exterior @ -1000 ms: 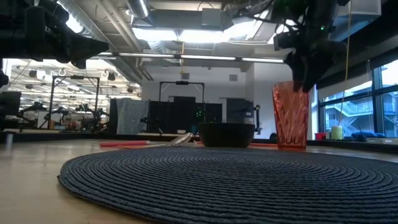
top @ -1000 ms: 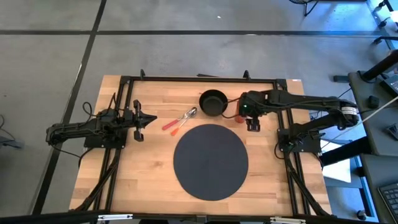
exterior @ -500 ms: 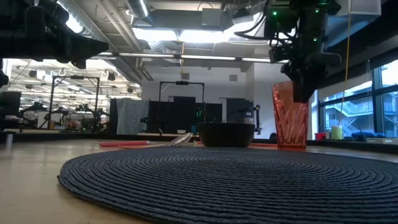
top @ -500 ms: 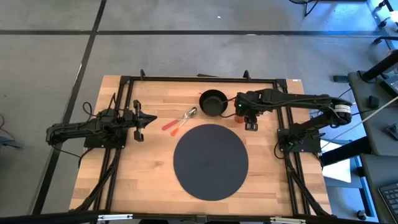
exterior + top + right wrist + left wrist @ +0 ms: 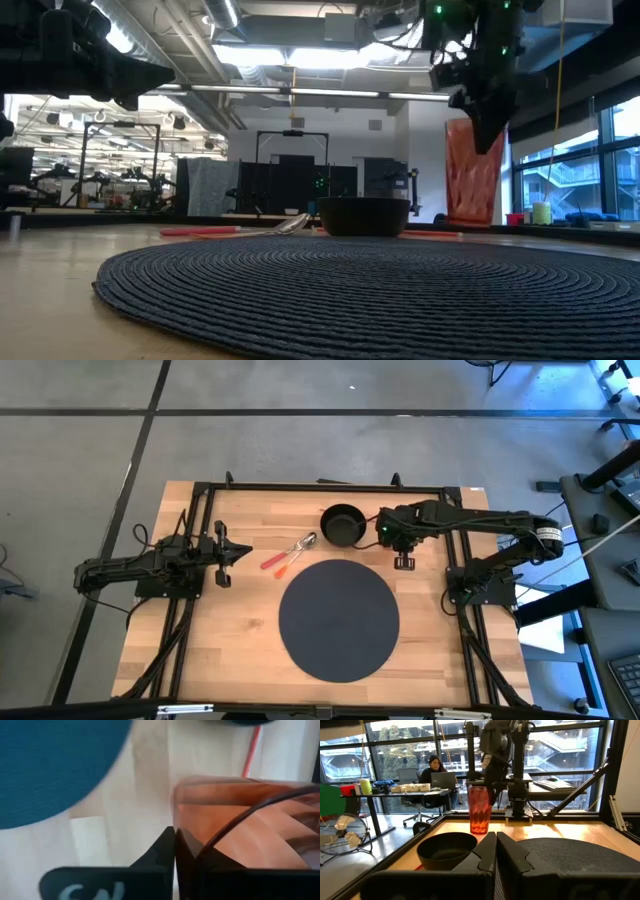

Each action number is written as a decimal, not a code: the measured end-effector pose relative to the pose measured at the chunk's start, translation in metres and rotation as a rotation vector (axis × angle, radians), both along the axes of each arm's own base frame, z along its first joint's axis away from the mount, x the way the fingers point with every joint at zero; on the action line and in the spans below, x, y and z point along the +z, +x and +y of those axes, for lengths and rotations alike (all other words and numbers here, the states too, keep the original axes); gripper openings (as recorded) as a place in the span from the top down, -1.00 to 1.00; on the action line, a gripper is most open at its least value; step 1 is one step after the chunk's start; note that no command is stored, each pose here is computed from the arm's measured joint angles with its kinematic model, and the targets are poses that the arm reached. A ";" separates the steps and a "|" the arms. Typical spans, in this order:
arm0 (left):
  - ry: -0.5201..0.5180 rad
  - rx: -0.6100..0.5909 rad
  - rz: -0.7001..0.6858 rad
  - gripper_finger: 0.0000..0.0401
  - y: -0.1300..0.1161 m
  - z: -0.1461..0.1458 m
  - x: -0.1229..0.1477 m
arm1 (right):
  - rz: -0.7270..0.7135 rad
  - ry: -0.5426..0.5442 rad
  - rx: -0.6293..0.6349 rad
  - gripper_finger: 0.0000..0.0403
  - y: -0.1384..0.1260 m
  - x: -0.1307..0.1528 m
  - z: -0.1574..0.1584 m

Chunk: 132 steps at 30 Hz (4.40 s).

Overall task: Pick & Place Utensil
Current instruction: Put the cup on the mat, then put the bowl in the center of the mat

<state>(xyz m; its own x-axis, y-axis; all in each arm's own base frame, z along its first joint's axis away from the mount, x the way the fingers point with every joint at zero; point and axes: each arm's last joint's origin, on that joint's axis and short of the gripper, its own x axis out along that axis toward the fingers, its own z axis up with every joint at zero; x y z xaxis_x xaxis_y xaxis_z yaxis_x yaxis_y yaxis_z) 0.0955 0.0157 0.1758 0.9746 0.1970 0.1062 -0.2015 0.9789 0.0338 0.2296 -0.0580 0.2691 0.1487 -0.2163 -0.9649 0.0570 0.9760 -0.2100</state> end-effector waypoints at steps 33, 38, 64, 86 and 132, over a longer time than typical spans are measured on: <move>-0.011 -0.001 0.006 0.98 0.000 0.000 -0.001 | 0.052 0.197 0.280 0.93 0.046 -0.019 0.135; -0.011 -0.001 0.006 0.98 0.000 0.000 -0.001 | 0.070 0.205 0.278 0.91 0.050 -0.024 0.136; -0.028 -0.002 0.002 0.98 0.000 0.000 -0.001 | 0.032 0.159 0.263 0.00 0.050 0.050 0.134; -0.003 0.004 0.007 0.96 0.000 0.000 -0.001 | -1.291 0.117 0.501 0.92 -0.117 0.119 0.080; -0.122 -0.008 -0.072 0.98 -0.001 0.000 0.004 | -1.583 0.217 0.507 0.98 -0.135 -0.051 0.075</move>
<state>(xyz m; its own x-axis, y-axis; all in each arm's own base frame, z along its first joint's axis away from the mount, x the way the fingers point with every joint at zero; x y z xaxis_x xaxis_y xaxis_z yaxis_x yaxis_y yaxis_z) 0.0949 0.0158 0.1802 0.9671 0.2047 0.1513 -0.1912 0.9765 -0.0994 0.0944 0.0174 0.2180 0.9458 0.2631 0.1906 -0.2422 0.9620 -0.1258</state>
